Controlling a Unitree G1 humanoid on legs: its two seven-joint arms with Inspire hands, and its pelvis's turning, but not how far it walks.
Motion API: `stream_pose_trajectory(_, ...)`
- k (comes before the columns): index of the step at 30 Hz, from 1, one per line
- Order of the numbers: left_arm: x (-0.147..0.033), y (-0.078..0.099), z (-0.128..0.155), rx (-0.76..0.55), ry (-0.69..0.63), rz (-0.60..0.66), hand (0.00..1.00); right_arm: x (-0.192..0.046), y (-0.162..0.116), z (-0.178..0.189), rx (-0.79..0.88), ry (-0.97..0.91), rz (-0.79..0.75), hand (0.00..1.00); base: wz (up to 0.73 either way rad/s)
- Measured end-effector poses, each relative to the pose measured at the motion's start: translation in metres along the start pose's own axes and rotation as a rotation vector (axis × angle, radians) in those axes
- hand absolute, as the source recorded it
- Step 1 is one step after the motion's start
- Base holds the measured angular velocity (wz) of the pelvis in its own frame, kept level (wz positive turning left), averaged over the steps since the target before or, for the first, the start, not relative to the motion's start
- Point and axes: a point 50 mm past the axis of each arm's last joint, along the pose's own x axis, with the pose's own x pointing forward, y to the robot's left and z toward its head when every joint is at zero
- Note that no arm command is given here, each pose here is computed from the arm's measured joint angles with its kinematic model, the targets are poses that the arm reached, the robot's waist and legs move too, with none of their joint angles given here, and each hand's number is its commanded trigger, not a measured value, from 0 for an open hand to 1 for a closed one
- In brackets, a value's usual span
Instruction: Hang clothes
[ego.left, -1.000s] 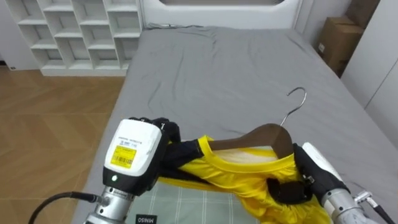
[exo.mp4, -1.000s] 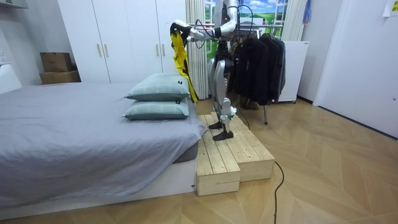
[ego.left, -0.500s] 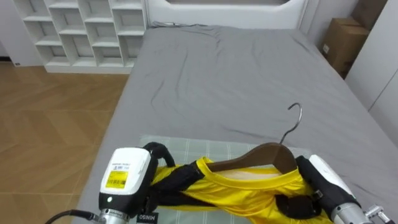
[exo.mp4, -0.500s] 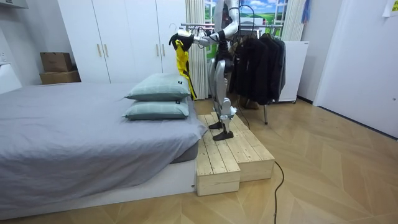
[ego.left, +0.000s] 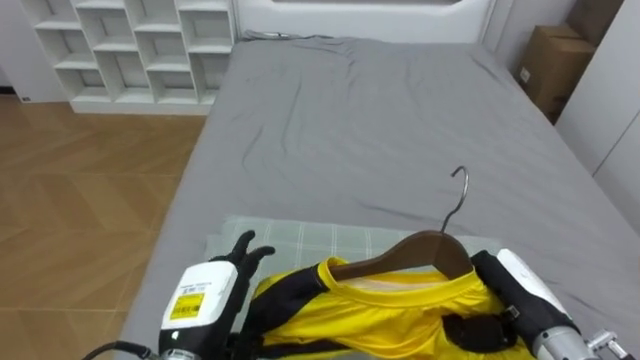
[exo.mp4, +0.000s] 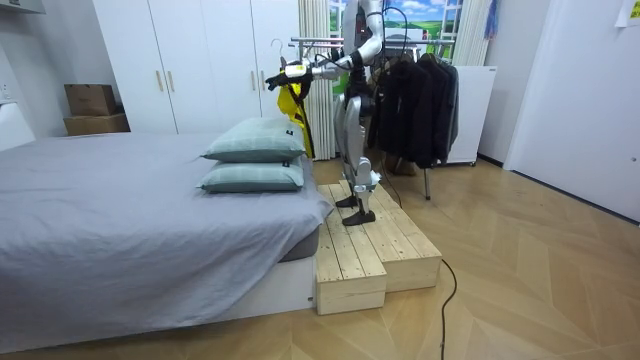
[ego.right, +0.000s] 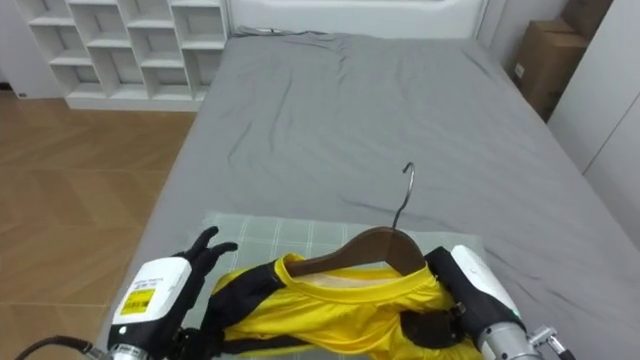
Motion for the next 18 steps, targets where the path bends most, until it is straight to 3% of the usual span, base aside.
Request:
stream_pose_trajectory(8,-0.013,-0.035,-0.004,-0.056,0.089,-0.207,0.0,0.0,0.004,-0.001,0.07,0.014,0.012,1.0,-0.01)
stream_pose_trajectory(18,-0.016,-0.045,0.001,-0.114,0.097,-0.324,0.0,0.002,0.014,0.005,0.2,-0.006,0.024,1.0,0.0)
